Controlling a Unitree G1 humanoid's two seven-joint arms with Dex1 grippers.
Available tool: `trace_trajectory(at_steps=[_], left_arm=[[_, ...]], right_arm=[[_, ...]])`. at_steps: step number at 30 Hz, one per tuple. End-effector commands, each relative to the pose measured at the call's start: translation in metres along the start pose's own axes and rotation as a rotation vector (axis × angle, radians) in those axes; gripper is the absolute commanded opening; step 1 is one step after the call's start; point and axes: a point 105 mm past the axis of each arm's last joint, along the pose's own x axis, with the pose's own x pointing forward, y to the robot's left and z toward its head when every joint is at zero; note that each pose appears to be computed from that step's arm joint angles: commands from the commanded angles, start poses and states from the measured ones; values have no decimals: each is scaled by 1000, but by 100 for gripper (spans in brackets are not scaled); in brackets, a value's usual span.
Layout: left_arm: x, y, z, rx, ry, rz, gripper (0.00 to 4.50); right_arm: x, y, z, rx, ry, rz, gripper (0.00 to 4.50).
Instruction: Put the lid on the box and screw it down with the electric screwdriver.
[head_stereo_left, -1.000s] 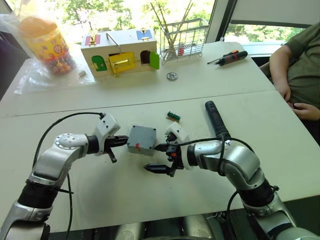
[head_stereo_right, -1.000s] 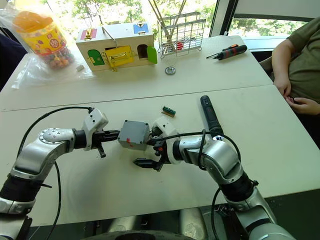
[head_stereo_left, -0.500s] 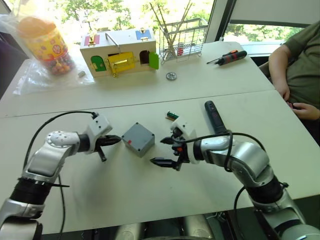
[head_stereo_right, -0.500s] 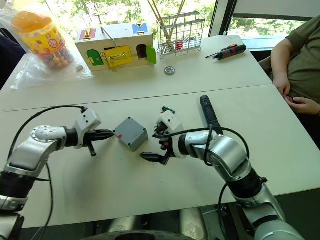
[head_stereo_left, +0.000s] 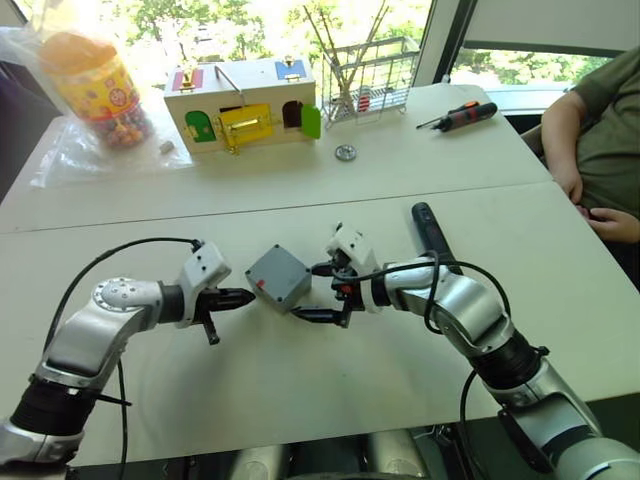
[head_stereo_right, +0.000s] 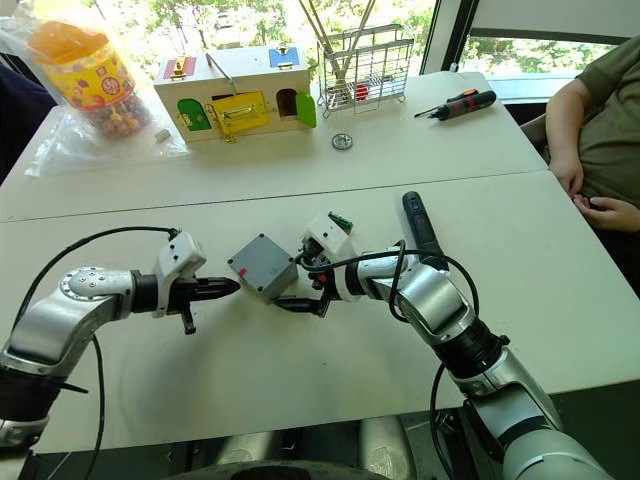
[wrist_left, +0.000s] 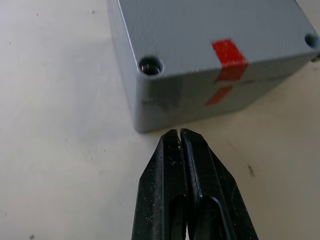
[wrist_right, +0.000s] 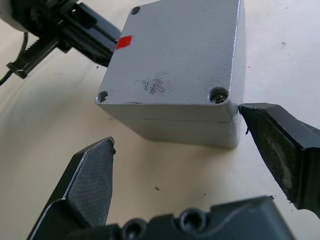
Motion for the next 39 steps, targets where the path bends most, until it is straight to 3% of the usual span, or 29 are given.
trace_trajectory(at_steps=[1,14,19,23,28,34,39], left_arm=[[-2,7,12,29,-43,34,0],[1,14,14,52,-43,34,0],[-28,23,15,77,16,34,0],[-47,30,45,104,-42,30,0],[-35,-3,83,169,-127,-127,0],[-9,-33,95,245,-139,-196,0],[0,-39,86,289,-94,-205,0]], right_arm=[[2,20,14,-20,-56,75,446],[-3,19,12,17,-56,8,446],[-46,2,32,-19,-135,-98,446],[-77,-13,36,-23,-166,-195,446],[-83,-32,0,-4,-85,-306,446],[-71,-44,-16,28,-118,-382,277],[-67,-50,-18,40,-149,-434,277]])
